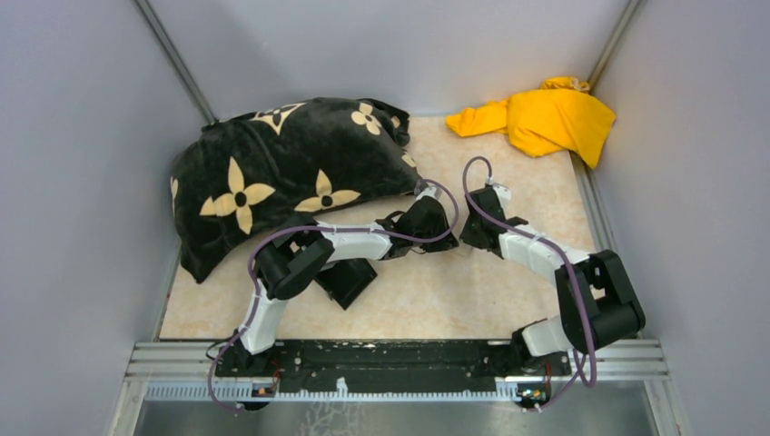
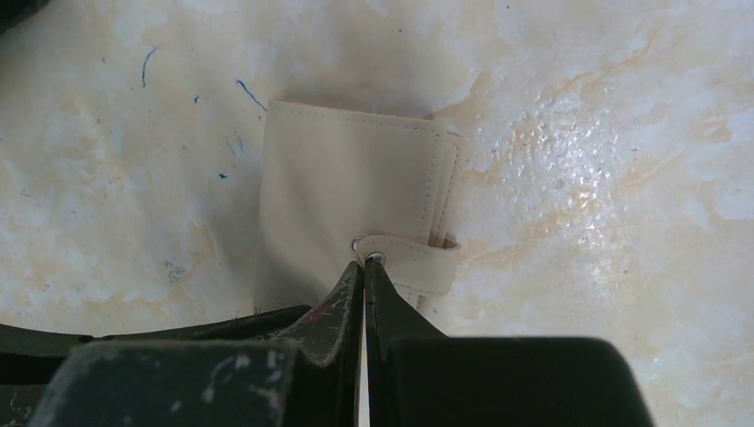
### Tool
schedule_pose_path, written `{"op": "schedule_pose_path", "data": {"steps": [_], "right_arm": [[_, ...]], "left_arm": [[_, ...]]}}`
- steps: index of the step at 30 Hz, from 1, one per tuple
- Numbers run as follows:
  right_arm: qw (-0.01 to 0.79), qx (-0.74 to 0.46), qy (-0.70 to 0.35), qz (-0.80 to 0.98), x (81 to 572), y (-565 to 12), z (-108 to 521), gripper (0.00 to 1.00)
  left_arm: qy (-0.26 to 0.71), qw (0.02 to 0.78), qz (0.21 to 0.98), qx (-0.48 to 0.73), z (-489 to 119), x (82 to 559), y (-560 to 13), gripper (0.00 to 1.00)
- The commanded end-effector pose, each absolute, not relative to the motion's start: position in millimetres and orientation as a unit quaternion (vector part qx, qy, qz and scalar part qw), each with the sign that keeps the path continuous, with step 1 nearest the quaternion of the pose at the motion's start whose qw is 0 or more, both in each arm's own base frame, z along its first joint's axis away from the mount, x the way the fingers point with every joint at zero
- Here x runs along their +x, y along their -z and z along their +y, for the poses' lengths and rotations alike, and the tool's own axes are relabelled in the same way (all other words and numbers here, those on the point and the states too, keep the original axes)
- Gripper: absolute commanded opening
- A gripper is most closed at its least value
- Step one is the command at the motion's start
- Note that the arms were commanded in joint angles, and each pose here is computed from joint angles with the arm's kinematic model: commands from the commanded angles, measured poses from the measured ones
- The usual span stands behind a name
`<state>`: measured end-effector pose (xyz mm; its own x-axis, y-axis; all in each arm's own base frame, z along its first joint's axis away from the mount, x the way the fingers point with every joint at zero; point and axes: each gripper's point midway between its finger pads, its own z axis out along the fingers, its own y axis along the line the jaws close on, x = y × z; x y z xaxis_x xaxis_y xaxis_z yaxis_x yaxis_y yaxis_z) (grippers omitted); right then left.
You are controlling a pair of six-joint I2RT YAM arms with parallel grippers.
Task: Put the credit cards into the card holder
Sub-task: Close the card holder at the center of the board.
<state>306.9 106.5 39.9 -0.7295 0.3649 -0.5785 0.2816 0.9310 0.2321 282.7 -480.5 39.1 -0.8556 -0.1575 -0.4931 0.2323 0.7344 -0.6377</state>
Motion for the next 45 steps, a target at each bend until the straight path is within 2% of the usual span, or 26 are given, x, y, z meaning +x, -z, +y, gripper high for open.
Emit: {"op": "schedule_pose_path", "data": {"steps": [1,33,45], "right_arm": [[0.353,0.175,-0.075,0.916,327.6,-59.1,110.7,0.00],[0.333,0.169,-0.081,0.924,333.3,-47.1,118.7,0.00],[0.277,0.168,-0.072,0.943,322.9,-21.0,115.6,0.00]], "left_arm": [[0.305,0.224,0.925,0.031,-457.6,263.8,13.3,0.22],[0.301,0.219,0.928,0.032,-456.2,262.1,18.3,0.22],[0.291,0.206,0.934,0.026,-447.6,255.2,31.3,0.22]]}}
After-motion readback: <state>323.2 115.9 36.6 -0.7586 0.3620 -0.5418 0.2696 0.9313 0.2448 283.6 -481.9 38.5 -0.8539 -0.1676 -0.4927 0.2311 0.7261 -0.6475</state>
